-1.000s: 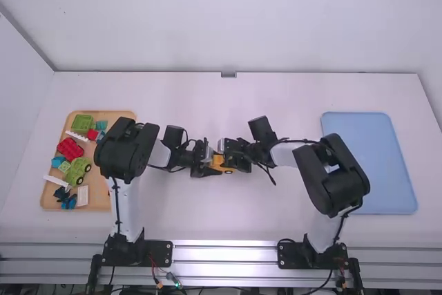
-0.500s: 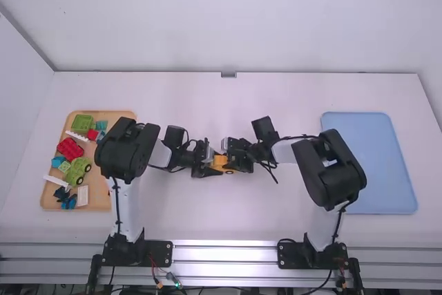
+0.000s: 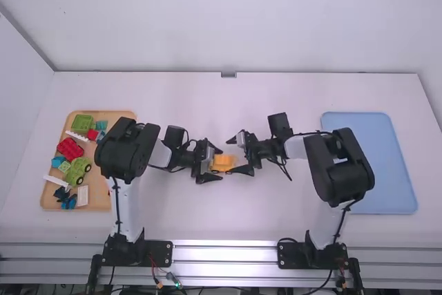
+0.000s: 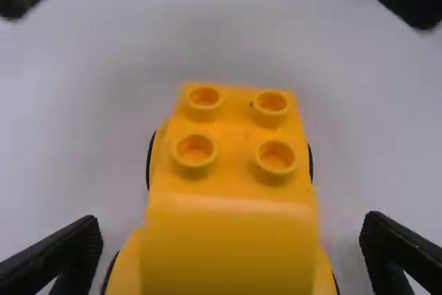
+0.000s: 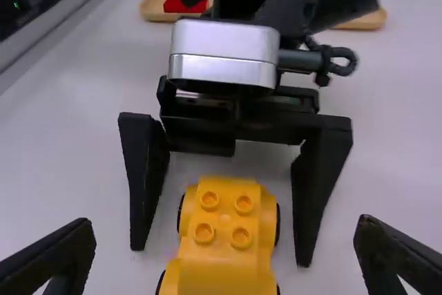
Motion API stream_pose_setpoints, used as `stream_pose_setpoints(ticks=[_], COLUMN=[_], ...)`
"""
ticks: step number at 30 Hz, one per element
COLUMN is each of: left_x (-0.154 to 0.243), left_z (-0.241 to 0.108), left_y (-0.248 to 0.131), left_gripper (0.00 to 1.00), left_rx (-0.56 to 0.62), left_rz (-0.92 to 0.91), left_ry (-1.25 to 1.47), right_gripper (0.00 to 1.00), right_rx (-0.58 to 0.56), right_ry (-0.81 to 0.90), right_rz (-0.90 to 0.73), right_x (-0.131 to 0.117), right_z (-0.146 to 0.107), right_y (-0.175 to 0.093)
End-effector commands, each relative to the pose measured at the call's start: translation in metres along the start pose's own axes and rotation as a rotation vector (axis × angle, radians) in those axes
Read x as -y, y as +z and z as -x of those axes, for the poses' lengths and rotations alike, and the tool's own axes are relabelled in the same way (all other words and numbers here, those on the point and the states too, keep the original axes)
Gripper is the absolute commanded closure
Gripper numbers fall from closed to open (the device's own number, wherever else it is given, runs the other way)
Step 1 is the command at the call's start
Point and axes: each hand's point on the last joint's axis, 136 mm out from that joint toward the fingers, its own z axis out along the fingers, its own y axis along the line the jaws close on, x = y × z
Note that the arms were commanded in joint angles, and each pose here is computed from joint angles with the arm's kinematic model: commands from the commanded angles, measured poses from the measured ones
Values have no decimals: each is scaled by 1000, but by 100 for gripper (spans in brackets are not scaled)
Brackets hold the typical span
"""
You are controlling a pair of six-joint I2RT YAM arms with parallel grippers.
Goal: Assemble lego blocks to make yellow taxi
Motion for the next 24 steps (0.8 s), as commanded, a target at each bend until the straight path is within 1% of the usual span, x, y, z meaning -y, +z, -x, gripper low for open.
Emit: stream_pose_setpoints(ticks=[1,2,5,6,8,9,11,13,15,16,19,20,22,23,24], left_x=[0,-7,-10,-9,-8,-9,-9,-14,-26,-27,-43,-49,-62,-62,-66], left_z=[-10,-14,-13,-6,1,13,33,42,60,62,88,98,120,122,129], left_y=[3,0,-4,-7,-10,-17,-31,-42,-61,-63,-92,-104,-135,-137,-150], left_gripper=[1,1,1,1,1,1,1,1,1,1,1,1,1,1,1], left_rx=[-45,-87,-131,-138,-141,-145,-165,-198,-243,-244,-255,-249,-197,-192,-168], left_rz=[20,63,93,92,89,92,109,148,242,249,402,473,644,657,724], left_ry=[-98,-141,-162,-154,-151,-128,-104,-113,-177,-182,-282,-334,-455,-461,-495], right_gripper=[1,1,1,1,1,1,1,1,1,1,1,1,1,1,1], right_rx=[63,33,-44,-78,-92,-110,-145,-164,-203,-206,-269,-290,-323,-325,-333], right_ry=[13,38,60,75,82,84,105,126,139,139,142,145,133,131,120], right_rz=[2,-16,-45,-56,-57,-57,-87,-106,-116,-115,-121,-127,-128,-128,-128], right_x=[3,4,4,2,-1,-5,-2,0,0,0,-2,-1,-1,-1,0], right_z=[5,-3,-20,-28,-32,-36,-44,-48,-52,-52,-56,-57,-55,-55,-54], right_y=[-11,-14,-15,-14,-11,-4,4,8,17,18,31,35,45,46,49])
